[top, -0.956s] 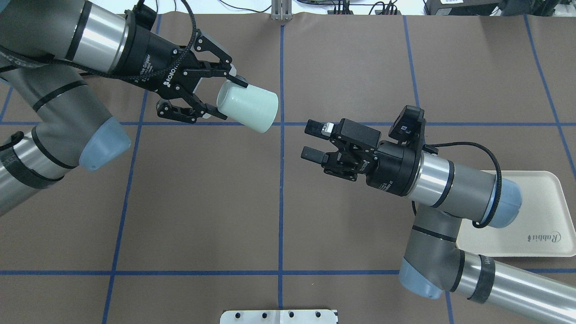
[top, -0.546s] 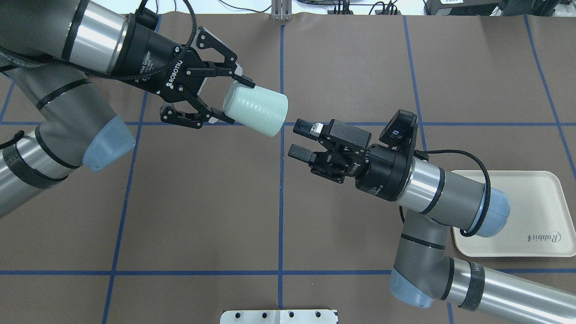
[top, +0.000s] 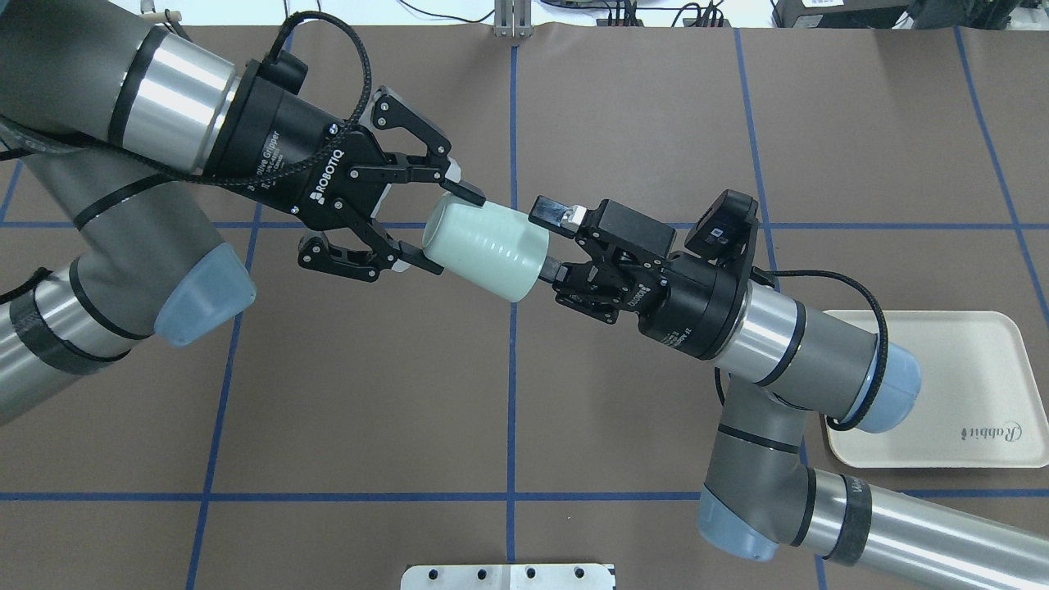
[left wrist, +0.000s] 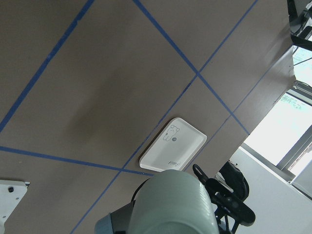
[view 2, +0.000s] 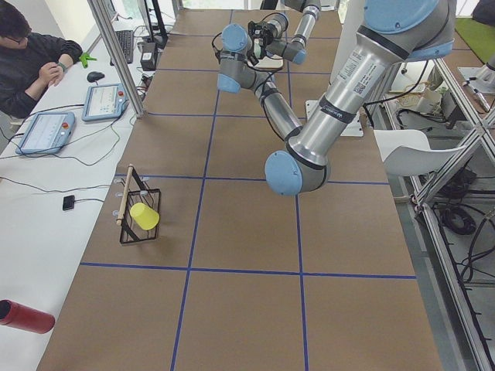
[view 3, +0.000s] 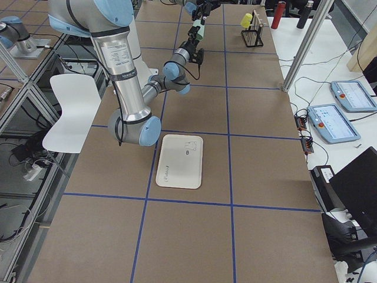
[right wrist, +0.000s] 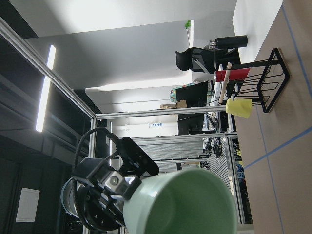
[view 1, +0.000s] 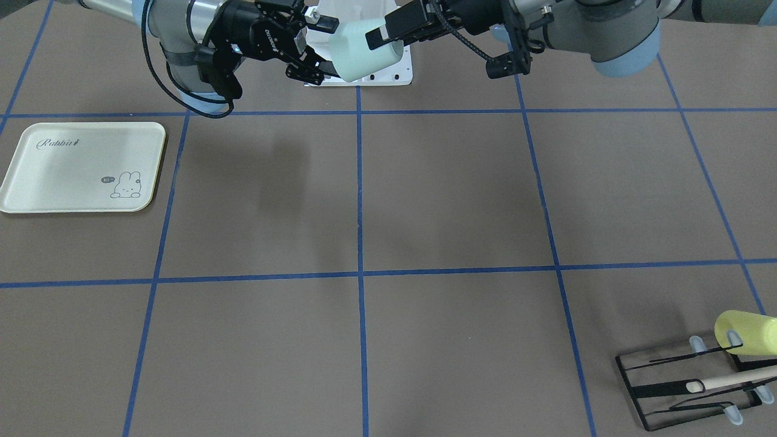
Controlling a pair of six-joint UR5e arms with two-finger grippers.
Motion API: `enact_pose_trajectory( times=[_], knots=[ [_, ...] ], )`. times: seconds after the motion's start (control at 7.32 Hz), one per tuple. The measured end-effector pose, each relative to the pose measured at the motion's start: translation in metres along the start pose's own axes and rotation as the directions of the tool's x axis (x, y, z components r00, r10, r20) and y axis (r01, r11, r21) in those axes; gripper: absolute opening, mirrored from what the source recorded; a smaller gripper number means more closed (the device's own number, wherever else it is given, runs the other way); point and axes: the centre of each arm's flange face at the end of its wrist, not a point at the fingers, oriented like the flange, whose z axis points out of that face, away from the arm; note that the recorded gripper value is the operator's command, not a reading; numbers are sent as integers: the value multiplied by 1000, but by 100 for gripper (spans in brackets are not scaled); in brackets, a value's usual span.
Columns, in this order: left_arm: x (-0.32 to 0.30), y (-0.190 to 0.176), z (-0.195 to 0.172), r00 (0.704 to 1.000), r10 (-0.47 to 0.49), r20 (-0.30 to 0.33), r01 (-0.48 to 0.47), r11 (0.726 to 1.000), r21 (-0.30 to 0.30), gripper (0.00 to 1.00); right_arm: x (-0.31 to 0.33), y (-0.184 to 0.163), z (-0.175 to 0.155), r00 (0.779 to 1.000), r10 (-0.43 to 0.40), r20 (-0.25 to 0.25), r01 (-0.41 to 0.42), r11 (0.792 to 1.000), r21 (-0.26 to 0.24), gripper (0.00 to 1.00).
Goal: Left arm grabs green cup and hands to right arm on tray
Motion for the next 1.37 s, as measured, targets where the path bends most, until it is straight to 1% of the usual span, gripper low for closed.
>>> enact_pose_trajectory(
  times=[0.14,0.27,0.41,0.55,0.68,0.96,1.09,1.23,1.37],
  knots=[
    [-2,2,2,1000,-2,4,2,1000,-6,0,-2,0,0,1000,1,7,-1,1000,1,88],
    [-4,3,3,1000,-4,8,4,1000,-10,0,-3,1,1,1000,2,12,-2,1000,1,73],
    [-6,3,3,1000,-4,13,4,1000,-14,0,-5,1,1,1000,2,15,-2,1000,0,45],
    [-7,4,2,1000,-3,16,3,1000,-17,0,-5,2,1,1000,2,17,-2,1000,0,26],
    [-7,5,2,1000,-1,20,2,1000,-22,0,-5,2,2,1000,4,17,-4,1000,-2,23],
    [-8,6,2,1000,2,29,-1,999,-32,0,-3,4,2,1000,7,13,-7,1000,-5,0],
    [-8,7,2,1000,4,30,-3,999,-34,0,-3,6,2,1000,9,13,-8,1000,-8,0],
    [-8,7,1,1000,7,30,-6,999,-34,6,-3,6,2,1000,10,14,-9,1000,-9,0],
    [-9,7,2,999,11,30,-10,999,-34,22,-4,8,1,1000,13,22,-13,1000,-14,0]
  ],
)
